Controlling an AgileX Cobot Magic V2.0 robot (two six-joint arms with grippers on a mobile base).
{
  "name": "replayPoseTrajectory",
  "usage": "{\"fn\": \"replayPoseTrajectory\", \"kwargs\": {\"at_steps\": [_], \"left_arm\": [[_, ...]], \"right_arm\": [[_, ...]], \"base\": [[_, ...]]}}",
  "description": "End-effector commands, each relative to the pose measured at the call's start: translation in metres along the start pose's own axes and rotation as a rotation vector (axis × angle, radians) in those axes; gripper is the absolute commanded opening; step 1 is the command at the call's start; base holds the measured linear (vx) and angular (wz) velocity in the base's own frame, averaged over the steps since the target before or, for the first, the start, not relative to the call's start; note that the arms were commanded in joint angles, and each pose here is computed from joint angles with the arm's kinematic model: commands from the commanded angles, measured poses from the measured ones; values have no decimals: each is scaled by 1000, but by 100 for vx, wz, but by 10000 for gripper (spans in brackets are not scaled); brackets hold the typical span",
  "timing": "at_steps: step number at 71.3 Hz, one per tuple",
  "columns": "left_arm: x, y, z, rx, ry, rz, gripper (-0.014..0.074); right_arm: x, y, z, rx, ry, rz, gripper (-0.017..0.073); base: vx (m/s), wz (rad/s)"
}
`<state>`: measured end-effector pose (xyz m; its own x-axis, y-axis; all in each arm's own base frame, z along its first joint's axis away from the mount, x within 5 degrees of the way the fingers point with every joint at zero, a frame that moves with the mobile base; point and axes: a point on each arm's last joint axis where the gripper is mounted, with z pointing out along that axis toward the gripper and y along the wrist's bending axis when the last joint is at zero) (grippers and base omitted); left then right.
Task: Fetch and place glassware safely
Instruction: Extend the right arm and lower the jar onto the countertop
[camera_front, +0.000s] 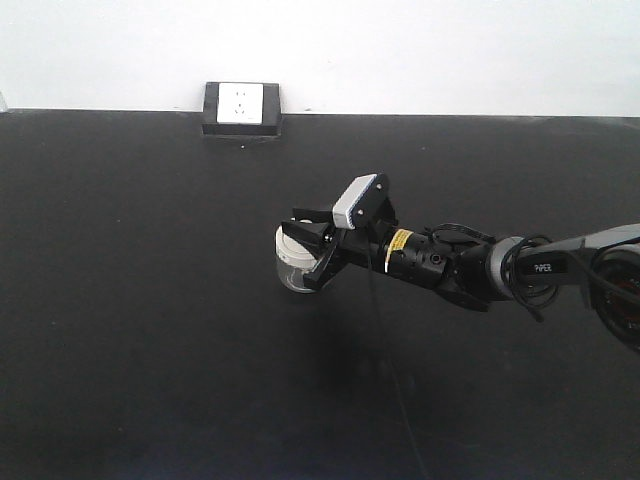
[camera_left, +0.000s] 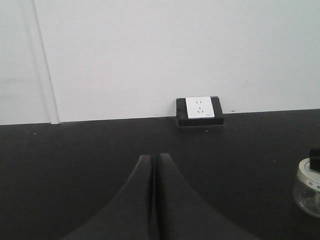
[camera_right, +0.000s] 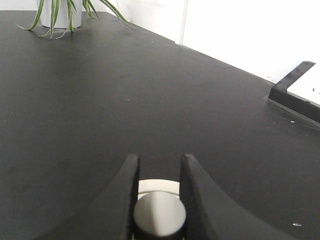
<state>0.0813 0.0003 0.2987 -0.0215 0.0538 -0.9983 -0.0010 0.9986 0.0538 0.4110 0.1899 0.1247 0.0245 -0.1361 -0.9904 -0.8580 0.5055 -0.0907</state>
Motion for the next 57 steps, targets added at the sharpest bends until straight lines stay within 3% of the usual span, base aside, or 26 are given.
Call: {"fn": "replayPoseTrajectory", "kwargs": {"at_steps": [1,11,18,44,57], "left_arm": [[-14,0,1,8,-83,-19,-7],[-14,0,1,8,-83,-19,-7],[-14,0,1,8,-83,-19,-7],[-14,0,1,8,-83,-19,-7],[-14,0,1,8,-83,-19,-7]], "right_arm": [[-39,-8,-2,21,-142,-41,8],[-39,-8,-2,19,-141,-20,63],[-39,-8,-2,18,-141,-4,151],[-39,-8,-2,18,-141,10,699],[-39,-8,-2,18,-141,10,724]], "base": [[0,0],[0,0],[0,0],[0,0],[0,0]]}}
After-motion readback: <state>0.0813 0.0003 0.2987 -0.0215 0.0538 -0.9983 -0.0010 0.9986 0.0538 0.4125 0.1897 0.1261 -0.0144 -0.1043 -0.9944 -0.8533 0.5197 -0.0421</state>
